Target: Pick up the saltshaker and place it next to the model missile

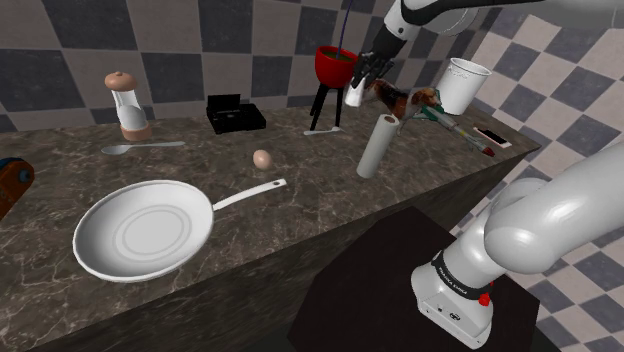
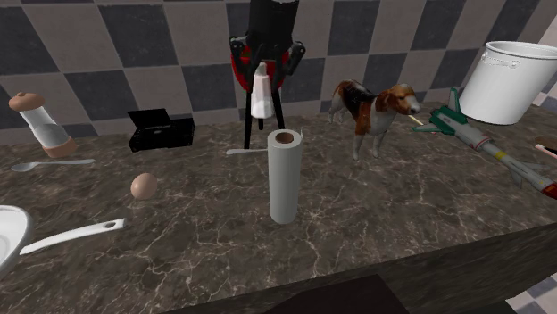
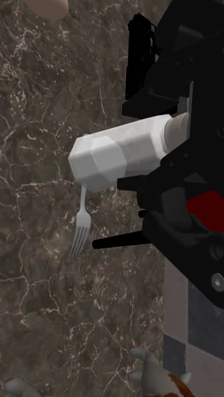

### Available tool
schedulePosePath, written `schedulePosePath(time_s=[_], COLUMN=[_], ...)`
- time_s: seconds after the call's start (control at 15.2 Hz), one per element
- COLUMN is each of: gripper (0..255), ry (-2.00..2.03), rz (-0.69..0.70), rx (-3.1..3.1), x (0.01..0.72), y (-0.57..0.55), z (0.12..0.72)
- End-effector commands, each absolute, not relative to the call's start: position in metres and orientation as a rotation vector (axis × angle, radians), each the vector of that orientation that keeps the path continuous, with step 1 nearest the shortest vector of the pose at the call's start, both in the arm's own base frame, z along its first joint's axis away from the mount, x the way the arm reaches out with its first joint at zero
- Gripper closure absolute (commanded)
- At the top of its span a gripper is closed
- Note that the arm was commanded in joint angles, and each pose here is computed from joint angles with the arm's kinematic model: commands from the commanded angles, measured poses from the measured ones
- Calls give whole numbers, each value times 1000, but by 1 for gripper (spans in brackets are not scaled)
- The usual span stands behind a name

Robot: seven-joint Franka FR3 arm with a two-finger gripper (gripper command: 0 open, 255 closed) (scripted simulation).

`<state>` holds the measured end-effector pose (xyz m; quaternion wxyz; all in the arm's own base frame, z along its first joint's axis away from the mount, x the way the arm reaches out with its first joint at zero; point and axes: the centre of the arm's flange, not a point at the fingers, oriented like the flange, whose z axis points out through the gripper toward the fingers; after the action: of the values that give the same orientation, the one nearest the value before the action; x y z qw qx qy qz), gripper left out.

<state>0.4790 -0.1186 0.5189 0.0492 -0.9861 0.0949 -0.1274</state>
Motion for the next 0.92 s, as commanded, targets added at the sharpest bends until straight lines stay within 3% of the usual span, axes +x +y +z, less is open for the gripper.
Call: schedulePosePath(time_s=[0.0,0.33,0.86], gripper=[255,255,255], ry=[289,289,289], rz=[-388,-388,-388], rx=[-3004,-3004,-3004], x=[479,479,435], y=[-119,-119,-216], z=[529,555,555])
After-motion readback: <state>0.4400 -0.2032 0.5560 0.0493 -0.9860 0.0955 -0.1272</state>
